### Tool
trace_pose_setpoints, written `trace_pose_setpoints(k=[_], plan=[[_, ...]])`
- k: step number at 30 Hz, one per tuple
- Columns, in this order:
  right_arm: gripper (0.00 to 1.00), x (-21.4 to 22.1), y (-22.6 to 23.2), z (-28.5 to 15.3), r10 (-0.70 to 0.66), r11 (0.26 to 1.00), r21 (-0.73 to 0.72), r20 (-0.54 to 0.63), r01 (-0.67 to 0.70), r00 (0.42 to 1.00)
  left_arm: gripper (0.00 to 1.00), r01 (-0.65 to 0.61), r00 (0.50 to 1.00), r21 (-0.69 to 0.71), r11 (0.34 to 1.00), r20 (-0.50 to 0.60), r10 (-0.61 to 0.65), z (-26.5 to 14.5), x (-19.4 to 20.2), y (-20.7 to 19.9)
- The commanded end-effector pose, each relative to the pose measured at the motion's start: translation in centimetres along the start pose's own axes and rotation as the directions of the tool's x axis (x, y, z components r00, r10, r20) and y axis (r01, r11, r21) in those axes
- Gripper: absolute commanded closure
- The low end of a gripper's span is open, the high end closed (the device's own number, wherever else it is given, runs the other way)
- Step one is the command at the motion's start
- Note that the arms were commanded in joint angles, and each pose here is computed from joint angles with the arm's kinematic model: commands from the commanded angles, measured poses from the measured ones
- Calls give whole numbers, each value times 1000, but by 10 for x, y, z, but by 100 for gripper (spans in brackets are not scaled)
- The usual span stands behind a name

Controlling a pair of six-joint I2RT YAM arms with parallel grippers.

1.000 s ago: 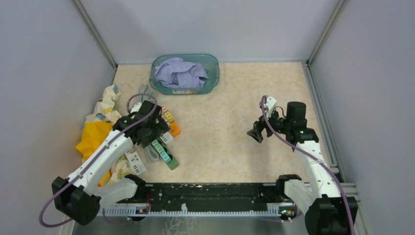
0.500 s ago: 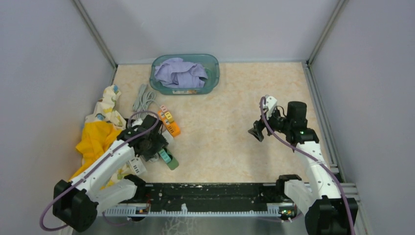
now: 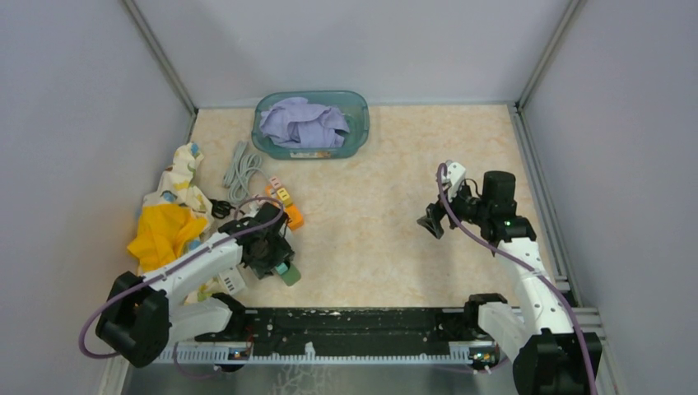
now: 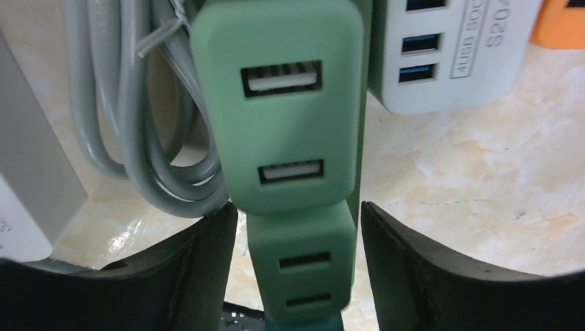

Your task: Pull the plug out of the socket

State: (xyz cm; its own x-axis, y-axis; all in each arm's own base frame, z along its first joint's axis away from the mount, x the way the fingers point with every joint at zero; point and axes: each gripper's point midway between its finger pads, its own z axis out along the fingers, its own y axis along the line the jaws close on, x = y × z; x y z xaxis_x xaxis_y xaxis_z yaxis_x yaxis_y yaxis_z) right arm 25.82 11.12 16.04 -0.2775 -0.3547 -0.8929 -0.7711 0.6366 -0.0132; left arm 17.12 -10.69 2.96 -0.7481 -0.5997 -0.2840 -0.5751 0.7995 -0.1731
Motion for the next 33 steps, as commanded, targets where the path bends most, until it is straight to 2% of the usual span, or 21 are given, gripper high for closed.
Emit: trace_pose_setpoints(k=[1,8,11,13,14,17,20,25,33], plan=[[1,-14,-4,-3,-63,998,11,54,63,997,30,38,999,11,999,2,-38,13,5,-3],[1,-14,-3,-3,-63,998,9,55,63,996,34,17,1000,-41,999,-8,-18,28,12,5],[1,-14,-3,-3,-63,998,8,55,63,996,62,-23,1000,-63,998,-9,22,33,13,9],[1,-15,-3,-3,-65,998,8,57,65,996,86,-42,999,-70,997,-10,42,34,13,10],[1,-15,-3,-3,-67,998,9,58,66,996,89,-50,999,-74,996,-6,50,32,12,11],[1,-15,-3,-3,-66,998,10,56,65,996,92,-70,996,-95,993,46,74,21,0,15],[1,-15,-3,-3,-66,998,10,56,65,996,98,-87,982,-86,993,159,100,-9,-28,12],[1,-16,-4,-4,-69,998,13,58,69,996,100,-132,919,69,989,383,96,-76,-81,-16],[1,-16,-5,-5,-77,997,23,56,76,995,100,-256,826,229,939,557,89,-167,-131,-68]])
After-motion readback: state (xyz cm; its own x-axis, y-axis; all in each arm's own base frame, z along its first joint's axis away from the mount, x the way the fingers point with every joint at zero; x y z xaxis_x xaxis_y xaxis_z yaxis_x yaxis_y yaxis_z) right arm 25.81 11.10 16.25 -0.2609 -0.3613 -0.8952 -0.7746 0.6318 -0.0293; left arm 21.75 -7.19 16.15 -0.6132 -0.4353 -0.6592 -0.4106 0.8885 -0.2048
